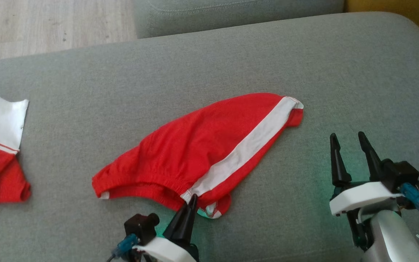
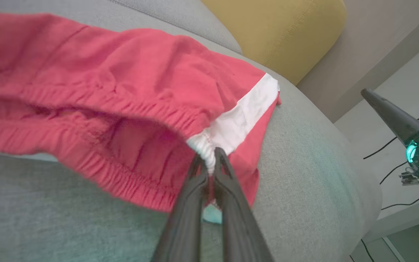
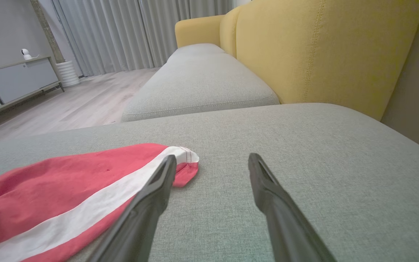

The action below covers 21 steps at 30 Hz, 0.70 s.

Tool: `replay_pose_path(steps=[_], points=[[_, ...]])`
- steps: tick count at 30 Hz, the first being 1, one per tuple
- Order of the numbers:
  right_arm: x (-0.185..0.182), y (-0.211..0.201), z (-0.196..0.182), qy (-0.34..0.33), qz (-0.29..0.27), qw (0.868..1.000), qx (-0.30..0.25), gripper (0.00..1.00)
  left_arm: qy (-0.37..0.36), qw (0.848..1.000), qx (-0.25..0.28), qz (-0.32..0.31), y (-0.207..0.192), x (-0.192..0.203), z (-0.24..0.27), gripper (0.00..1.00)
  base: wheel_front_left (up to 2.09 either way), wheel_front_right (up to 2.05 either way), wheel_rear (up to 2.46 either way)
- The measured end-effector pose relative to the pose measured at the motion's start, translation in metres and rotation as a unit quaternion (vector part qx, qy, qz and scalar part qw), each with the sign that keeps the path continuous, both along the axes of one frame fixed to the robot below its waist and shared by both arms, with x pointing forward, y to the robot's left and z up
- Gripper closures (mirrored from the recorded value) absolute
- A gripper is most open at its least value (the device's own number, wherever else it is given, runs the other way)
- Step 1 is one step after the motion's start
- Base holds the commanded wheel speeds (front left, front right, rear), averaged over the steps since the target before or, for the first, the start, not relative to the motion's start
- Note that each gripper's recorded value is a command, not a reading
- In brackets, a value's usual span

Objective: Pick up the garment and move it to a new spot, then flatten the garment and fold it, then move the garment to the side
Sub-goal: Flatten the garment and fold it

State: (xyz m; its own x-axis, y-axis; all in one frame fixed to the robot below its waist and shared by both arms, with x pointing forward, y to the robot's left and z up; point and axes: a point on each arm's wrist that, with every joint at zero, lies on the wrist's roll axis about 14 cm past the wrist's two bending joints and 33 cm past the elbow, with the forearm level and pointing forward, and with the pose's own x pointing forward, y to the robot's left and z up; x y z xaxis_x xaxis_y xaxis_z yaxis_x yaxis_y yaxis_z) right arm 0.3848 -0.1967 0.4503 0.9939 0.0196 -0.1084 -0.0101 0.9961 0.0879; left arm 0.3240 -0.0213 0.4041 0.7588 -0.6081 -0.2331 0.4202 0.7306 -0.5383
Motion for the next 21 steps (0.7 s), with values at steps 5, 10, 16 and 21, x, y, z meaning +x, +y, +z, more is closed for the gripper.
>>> replay_pose_path(steps=[5,10,16,21], points=[[0.001,0.0,0.004,-0.006,-0.002,1.0,0.006,0.0,-0.018,1.0,0.009,0.018,0.012,0.007,0.007,1.0,0.0,0.0,0.0],[0.002,0.007,0.014,-0.02,0.006,1.0,0.015,0.0,-0.037,0.996,0.04,0.075,0.058,0.012,0.007,1.0,0.0,0.0,0.0],[0.002,0.023,0.021,-0.03,0.023,0.999,0.026,0.0,-0.049,0.984,0.088,0.144,0.119,0.015,0.004,1.0,0.0,0.0,0.0],[0.001,0.028,0.017,-0.024,0.028,0.999,0.031,0.0,-0.055,0.983,0.102,0.145,0.124,0.02,0.004,0.61,0.0,0.0,0.0]])
